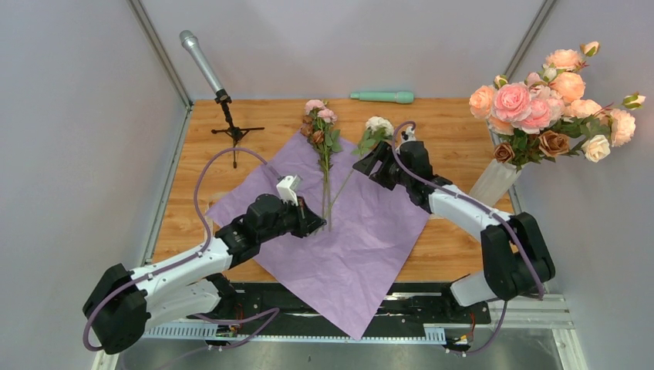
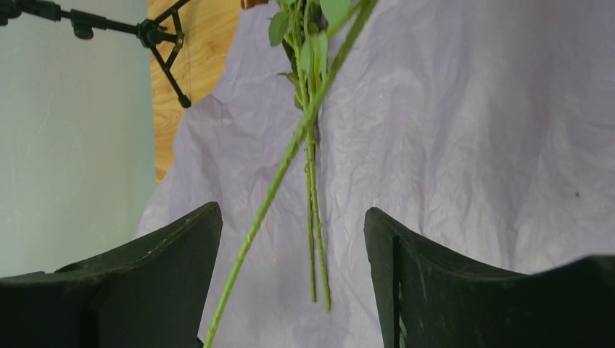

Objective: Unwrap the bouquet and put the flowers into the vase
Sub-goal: Pick up the fake flower from the wrapping paper, then insert the fake flower into the vase.

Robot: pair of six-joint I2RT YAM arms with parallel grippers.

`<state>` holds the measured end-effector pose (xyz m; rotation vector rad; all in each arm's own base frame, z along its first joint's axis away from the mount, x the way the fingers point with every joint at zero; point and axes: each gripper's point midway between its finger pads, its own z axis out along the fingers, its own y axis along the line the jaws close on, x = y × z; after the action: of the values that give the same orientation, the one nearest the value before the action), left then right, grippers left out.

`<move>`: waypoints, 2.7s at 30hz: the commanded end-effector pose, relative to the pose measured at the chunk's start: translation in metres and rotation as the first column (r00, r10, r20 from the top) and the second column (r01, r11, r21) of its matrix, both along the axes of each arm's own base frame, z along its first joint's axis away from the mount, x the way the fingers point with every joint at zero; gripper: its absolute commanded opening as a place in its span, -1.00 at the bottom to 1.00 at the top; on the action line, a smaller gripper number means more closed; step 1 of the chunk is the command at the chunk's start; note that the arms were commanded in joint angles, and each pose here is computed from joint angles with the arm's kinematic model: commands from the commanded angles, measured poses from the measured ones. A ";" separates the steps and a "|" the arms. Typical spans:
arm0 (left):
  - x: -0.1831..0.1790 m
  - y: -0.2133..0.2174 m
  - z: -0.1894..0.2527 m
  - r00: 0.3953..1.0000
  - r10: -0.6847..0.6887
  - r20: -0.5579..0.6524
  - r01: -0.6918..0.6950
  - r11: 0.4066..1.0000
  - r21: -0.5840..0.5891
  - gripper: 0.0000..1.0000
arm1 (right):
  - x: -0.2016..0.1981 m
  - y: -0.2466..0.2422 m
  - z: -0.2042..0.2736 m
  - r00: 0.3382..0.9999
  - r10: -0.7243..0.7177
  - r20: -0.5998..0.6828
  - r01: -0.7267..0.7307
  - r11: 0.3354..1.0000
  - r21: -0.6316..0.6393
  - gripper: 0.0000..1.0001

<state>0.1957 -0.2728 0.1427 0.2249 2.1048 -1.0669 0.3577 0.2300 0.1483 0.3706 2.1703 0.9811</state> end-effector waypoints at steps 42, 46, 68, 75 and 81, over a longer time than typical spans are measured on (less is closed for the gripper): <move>-0.020 -0.002 0.007 0.997 -0.083 -0.002 0.083 0.996 -0.044 -0.06 | 0.079 0.012 0.046 0.981 -0.114 0.154 0.093 0.986 0.138 -1.00; -0.018 -0.001 0.011 0.997 -0.080 0.016 0.080 0.996 -0.026 0.48 | 0.072 0.010 0.078 0.964 -0.088 0.250 0.058 0.990 0.125 -1.00; 0.086 0.119 0.077 0.954 0.205 0.220 -0.263 0.923 0.282 1.00 | -0.075 -0.070 0.296 0.437 0.285 0.853 0.242 0.876 -0.417 -1.00; 0.112 0.174 0.115 0.878 0.276 0.391 -0.428 0.818 0.385 1.00 | -0.096 -0.153 0.353 0.366 0.151 0.918 0.600 0.716 -0.357 -1.00; 0.119 0.200 0.111 0.833 0.324 0.450 -0.523 0.727 0.445 1.00 | -0.114 -0.206 0.397 0.251 0.094 0.964 0.812 0.522 -0.262 -1.00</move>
<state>0.3123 -0.0959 0.2497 0.1501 1.9799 -0.2533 0.2588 0.0726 0.5080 -0.1936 1.1296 0.0242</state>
